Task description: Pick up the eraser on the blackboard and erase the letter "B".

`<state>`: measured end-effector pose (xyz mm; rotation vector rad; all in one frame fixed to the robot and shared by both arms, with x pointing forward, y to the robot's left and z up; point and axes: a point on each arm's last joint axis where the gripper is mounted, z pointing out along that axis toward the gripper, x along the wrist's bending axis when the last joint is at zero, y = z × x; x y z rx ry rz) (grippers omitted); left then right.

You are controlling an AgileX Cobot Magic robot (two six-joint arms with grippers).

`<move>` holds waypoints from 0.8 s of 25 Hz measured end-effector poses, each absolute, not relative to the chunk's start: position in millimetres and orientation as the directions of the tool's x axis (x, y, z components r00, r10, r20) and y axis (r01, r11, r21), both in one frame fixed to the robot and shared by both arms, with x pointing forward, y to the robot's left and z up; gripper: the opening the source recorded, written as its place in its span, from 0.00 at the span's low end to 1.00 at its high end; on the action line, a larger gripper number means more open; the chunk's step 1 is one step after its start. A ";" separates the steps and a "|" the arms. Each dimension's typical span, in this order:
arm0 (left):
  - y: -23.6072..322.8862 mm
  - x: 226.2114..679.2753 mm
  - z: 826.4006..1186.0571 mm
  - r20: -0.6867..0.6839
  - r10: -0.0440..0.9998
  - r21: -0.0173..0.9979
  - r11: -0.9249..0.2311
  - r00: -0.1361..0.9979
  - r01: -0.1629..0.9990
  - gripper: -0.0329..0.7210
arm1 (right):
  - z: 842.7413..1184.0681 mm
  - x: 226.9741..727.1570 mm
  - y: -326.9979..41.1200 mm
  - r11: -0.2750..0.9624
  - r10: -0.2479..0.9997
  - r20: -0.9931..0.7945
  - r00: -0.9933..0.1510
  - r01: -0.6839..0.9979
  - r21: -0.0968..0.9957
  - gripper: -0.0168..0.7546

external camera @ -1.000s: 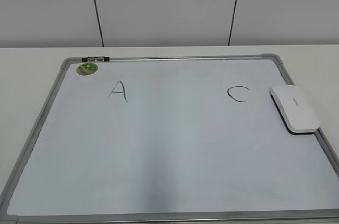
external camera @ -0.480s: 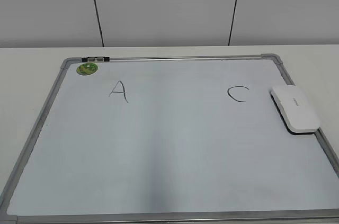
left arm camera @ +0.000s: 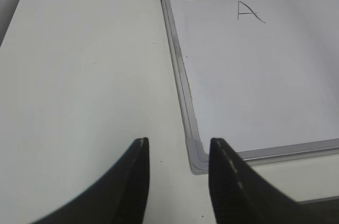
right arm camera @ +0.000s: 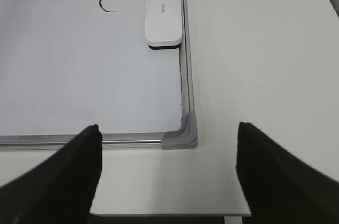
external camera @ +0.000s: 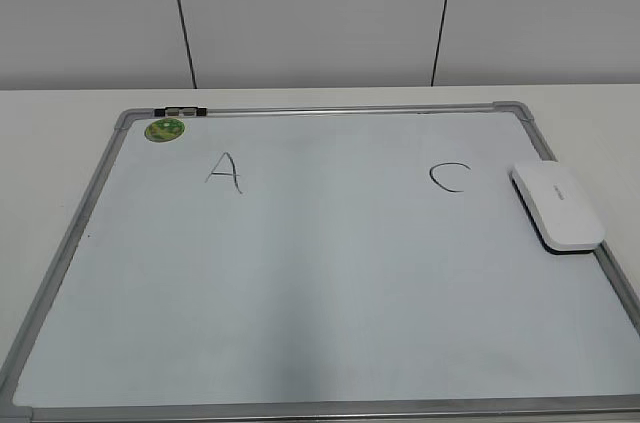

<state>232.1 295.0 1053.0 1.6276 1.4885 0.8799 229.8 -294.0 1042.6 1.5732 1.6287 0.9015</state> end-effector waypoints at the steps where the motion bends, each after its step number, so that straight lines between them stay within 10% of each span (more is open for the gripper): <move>1: 295.0 232.1 1053.0 0.002 0.996 0.875 -0.044 0.088 0.482 0.41 | 1042.6 229.8 -294.0 0.025 1.000 -0.012 -0.028 0.521 0.853 0.78; 20: 294.9 232.2 1053.0 0.002 0.997 0.875 -0.038 0.075 0.482 0.39 | 1042.6 229.8 -294.0 0.025 1.000 -0.012 -0.028 0.521 0.853 0.78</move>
